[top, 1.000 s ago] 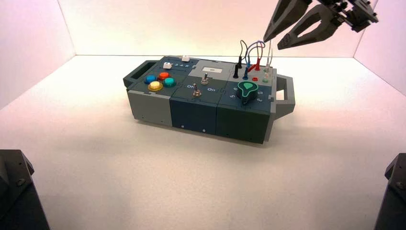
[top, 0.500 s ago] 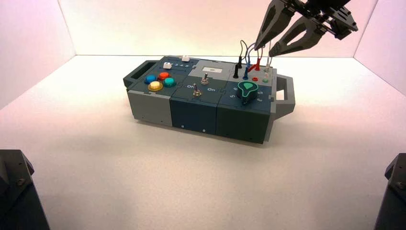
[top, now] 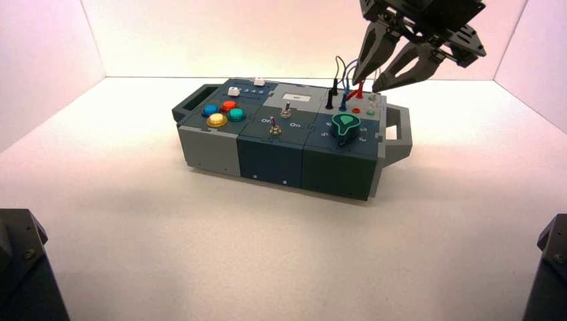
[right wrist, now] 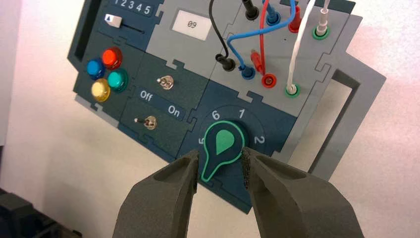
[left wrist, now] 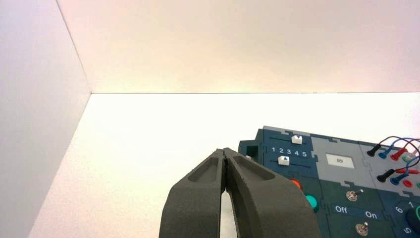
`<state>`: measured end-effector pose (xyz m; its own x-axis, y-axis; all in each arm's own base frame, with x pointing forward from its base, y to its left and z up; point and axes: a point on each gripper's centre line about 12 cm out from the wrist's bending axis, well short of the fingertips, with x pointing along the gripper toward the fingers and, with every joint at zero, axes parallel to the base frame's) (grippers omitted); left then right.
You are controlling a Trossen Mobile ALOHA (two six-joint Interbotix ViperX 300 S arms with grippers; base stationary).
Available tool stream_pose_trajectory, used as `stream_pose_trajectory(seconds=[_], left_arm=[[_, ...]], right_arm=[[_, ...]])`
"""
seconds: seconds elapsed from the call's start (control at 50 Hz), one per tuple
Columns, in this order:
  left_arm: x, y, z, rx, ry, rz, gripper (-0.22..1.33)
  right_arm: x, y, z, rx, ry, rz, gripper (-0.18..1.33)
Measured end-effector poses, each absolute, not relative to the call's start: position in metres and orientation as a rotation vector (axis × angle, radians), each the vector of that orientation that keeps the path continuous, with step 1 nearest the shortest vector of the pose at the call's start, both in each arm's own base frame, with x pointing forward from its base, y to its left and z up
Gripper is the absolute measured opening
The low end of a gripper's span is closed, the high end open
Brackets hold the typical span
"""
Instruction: Insert the red wire.
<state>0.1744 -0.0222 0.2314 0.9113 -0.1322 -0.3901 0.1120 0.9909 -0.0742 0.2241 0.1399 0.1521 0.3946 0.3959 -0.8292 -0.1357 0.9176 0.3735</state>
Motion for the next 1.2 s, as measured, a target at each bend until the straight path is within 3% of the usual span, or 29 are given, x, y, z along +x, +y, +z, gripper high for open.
stream_pose_trajectory(seconds=[1.2], left_arm=[[0.174,-0.022,0.232,-0.049,0.399,-0.127,-0.16]], right_arm=[[0.251,0.146,0.136,0.196,1.105,0.320,0.96]])
